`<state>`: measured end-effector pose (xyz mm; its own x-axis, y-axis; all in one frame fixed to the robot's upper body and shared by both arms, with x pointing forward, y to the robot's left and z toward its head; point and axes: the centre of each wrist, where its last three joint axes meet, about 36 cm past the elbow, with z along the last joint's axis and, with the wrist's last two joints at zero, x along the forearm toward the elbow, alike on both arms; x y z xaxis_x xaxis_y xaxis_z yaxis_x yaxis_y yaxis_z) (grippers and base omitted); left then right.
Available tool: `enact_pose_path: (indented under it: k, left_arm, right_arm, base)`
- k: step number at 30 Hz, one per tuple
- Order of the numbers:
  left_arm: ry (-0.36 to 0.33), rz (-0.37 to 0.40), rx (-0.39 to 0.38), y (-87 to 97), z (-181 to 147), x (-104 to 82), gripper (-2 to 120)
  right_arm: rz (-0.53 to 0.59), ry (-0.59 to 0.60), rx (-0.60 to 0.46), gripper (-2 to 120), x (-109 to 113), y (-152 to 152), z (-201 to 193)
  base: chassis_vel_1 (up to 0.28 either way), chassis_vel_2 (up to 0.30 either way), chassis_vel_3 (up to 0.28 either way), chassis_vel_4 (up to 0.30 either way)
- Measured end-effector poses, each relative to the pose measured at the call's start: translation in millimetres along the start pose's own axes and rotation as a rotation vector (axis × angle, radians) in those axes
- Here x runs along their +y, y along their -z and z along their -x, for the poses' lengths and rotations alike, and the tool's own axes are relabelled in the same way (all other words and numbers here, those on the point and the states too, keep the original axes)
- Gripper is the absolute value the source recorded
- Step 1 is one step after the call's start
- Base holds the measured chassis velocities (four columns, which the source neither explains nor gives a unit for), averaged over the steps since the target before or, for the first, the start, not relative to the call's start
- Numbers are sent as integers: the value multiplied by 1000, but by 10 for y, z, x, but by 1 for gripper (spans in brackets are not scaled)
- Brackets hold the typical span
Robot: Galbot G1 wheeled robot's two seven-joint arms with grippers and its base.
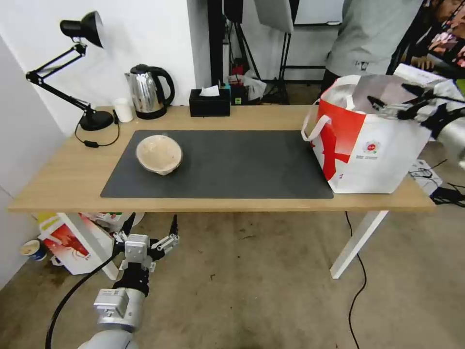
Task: Pick up the trash from the table and place it into the takeout bag.
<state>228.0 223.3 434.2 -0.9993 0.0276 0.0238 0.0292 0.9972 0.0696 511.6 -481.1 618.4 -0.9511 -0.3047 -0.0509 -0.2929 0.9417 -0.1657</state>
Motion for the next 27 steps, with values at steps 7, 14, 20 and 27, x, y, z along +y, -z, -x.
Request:
enact_pose_path:
  k: [7, 14, 20, 27]
  left_arm:
    - [0, 0, 0, 0, 0, 0, 100]
    - [0, 0, 0, 0, 0, 0, 100]
    - [0, 0, 0, 0, 0, 0, 100]
    - [0, 0, 0, 0, 0, 0, 100]
  right_arm:
    - [26, -4, -53, 100, 418, 208, -12]
    - [62, -9, -128, 100, 712, 507, -91]
    - [65, -1, -203, 100, 886, 944, -243]
    - [76, -82, -231, 100, 1273, 1264, -451]
  base:
    - [0, 0, 0, 0]
    - [0, 0, 0, 0]
    - [0, 0, 0, 0]
    - [0, 0, 0, 0]
